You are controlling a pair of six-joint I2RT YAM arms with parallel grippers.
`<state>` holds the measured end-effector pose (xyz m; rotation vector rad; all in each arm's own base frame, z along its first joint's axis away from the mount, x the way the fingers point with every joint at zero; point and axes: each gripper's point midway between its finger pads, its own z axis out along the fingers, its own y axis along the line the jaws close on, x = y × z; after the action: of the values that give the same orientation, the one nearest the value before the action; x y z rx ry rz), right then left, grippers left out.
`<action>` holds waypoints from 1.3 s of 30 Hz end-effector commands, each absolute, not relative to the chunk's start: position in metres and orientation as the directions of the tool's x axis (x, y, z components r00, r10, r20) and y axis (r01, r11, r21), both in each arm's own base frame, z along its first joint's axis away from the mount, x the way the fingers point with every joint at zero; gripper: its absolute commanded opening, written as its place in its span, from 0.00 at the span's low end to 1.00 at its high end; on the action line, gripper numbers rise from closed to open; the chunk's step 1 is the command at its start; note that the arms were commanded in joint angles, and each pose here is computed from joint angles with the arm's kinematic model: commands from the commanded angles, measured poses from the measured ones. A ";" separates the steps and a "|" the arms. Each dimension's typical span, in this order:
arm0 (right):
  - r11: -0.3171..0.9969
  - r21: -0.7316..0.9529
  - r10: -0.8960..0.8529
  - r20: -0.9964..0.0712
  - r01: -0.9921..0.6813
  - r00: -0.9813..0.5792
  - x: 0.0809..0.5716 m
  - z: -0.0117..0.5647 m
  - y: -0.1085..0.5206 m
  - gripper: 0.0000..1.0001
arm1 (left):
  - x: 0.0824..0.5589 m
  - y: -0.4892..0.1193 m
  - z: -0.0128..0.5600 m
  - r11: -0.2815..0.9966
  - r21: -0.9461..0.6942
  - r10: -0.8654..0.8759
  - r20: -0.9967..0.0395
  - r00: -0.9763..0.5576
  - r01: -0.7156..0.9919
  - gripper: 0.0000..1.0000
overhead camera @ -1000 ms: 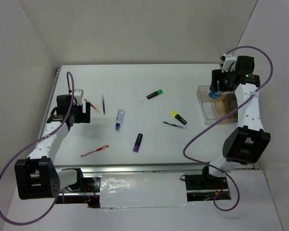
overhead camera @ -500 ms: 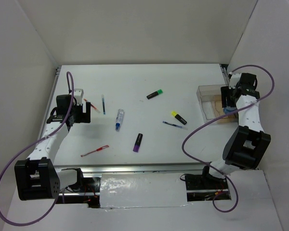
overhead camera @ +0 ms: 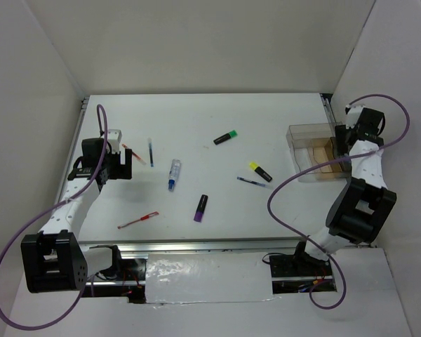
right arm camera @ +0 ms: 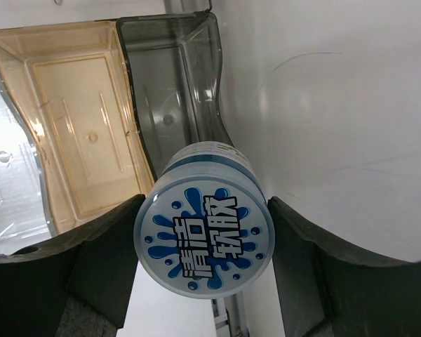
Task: Sort the stationery into containers
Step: Place the stationery in the storage box.
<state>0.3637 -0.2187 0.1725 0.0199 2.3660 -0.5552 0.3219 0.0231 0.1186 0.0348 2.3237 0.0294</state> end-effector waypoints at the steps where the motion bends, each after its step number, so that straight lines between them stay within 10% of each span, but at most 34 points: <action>1: 0.877 -0.439 -0.180 -0.677 0.195 -0.714 0.379 0.183 -0.233 0.02 | 0.328 0.020 0.131 1.000 0.022 0.028 -0.762 -0.647 0.018 0.99; 30: 0.942 -0.322 -0.136 -0.615 0.090 -0.777 0.395 0.123 -0.211 0.16 | 0.328 0.020 0.128 1.000 0.020 0.027 -0.757 -0.653 0.019 0.99; 39: 0.940 -0.330 -0.142 -0.599 0.081 -0.788 0.395 0.121 -0.210 0.55 | 0.329 0.020 0.127 1.000 0.017 0.027 -0.752 -0.659 0.022 0.99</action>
<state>0.3788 -0.2127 0.1012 -0.0296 2.4906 -0.4572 0.3218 0.0232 0.1191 0.0351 2.3222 0.0302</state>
